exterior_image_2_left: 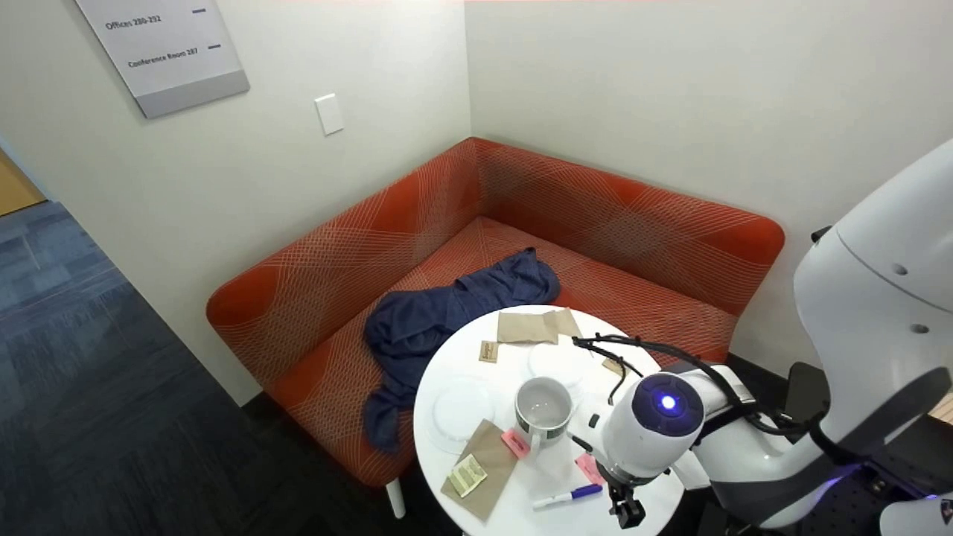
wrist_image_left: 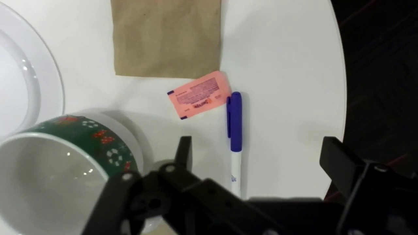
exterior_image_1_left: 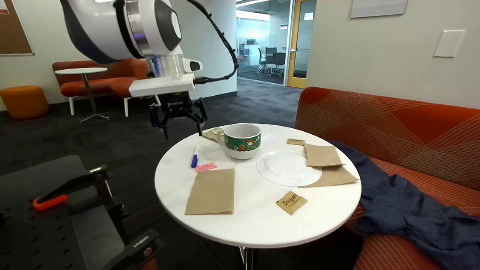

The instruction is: Place the marker in the mug

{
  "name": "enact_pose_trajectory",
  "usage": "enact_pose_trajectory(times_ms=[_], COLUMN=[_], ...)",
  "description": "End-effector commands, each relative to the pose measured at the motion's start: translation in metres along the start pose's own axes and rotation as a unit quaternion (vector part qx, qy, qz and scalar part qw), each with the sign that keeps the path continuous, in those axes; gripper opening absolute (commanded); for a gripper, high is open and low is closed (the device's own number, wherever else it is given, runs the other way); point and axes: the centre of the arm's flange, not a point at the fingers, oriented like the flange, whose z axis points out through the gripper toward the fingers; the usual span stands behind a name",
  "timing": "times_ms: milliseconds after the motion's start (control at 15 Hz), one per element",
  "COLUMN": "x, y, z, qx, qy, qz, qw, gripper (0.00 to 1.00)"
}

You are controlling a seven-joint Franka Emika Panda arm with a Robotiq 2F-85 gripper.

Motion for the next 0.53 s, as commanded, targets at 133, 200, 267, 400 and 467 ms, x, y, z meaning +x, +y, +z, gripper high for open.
enact_pose_trajectory(times_ms=[133, 200, 267, 400, 467], x=[0.008, 0.011, 0.013, 0.015, 0.015], y=[-0.01, -0.012, -0.013, -0.013, -0.013], z=[0.017, 0.021, 0.023, 0.024, 0.024], qx=[0.009, 0.011, 0.012, 0.012, 0.012], qy=[-0.006, -0.006, -0.007, -0.006, -0.006], qz=[-0.01, -0.012, -0.013, -0.014, -0.014], qw=[0.9999, 0.9998, 0.9998, 0.9998, 0.9998], gripper=[1.0, 1.0, 1.0, 1.0, 1.0])
